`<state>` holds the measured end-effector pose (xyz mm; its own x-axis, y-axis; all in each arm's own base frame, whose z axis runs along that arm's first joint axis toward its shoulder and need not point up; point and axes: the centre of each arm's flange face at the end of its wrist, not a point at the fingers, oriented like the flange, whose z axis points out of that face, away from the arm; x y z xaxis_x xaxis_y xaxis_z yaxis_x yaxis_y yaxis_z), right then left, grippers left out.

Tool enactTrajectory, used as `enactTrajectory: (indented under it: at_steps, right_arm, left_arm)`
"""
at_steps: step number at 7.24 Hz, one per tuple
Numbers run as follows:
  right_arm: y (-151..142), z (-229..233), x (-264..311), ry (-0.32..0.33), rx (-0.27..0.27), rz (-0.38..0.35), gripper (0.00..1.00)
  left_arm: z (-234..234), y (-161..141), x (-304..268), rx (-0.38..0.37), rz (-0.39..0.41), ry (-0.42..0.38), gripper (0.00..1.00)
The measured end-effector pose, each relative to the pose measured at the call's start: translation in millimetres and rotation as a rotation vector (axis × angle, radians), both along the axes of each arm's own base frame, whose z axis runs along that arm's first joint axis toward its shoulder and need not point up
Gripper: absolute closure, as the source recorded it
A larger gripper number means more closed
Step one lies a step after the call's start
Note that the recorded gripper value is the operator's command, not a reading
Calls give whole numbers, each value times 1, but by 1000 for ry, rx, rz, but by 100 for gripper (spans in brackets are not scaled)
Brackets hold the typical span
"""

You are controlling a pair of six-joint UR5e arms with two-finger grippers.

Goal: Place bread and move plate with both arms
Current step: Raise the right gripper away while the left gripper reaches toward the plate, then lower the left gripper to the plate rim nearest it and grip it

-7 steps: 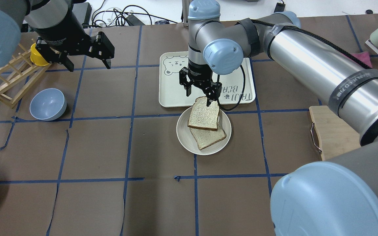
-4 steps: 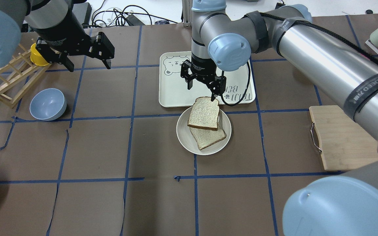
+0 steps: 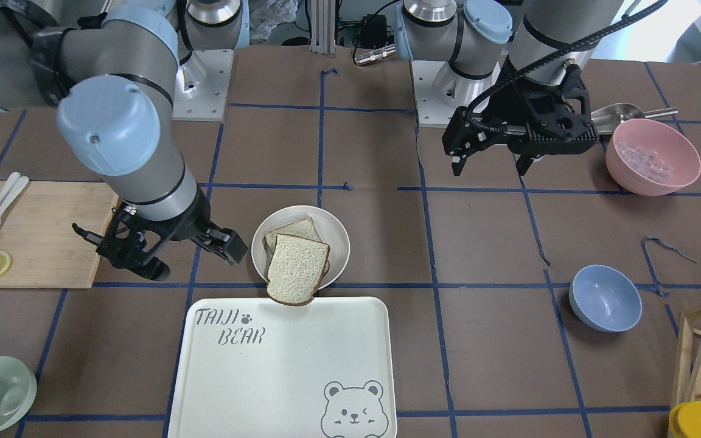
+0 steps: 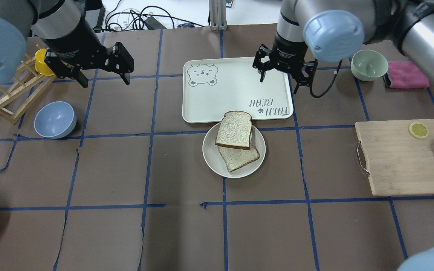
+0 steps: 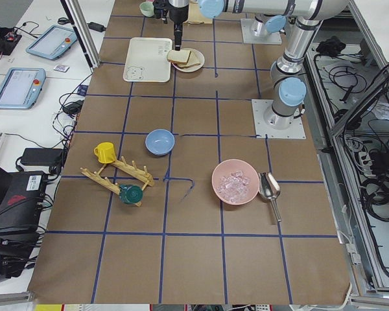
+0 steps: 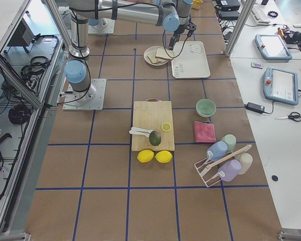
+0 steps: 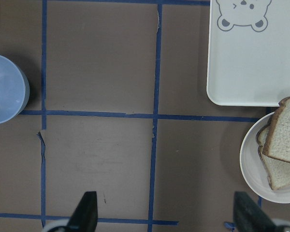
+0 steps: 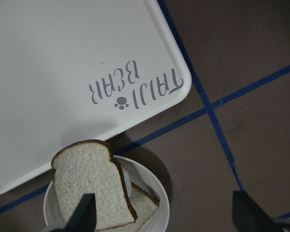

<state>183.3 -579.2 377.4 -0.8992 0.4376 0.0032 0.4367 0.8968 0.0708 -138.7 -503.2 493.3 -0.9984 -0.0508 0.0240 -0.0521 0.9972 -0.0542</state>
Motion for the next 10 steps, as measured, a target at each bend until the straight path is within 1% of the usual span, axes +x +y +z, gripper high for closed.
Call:
enactTrajectory:
  at_steps: [1, 2, 3, 4, 5, 6, 8, 10]
  right_arm:
    - [14, 2, -26, 26, -19, 20, 0]
    - [21, 4, -40, 49, -43, 32, 0]
    - [24, 5, -48, 75, -52, 35, 0]
    - [26, 6, -53, 105, -54, 32, 0]
    - [28, 6, -57, 134, -51, 31, 0]
    - [29, 1, -61, 145, -43, 31, 0]
    - [33, -4, -65, 155, -39, 31, 0]
    - [33, -5, -66, 159, -39, 32, 0]
  left_arm:
    - [-10, 1, -2, 15, 4, 22, 0]
    - [-21, 4, -8, 33, 10, 64, 0]
    - [-35, 7, -17, 47, 26, 114, 0]
    - [-54, 8, -25, 51, 57, 140, 0]
    - [-79, 11, -35, 47, 90, 150, 0]
    - [-105, 16, -43, 38, 123, 155, 0]
    - [-161, 31, -49, 20, 203, 165, 0]
    - [-199, 45, -59, 34, 259, 170, 0]
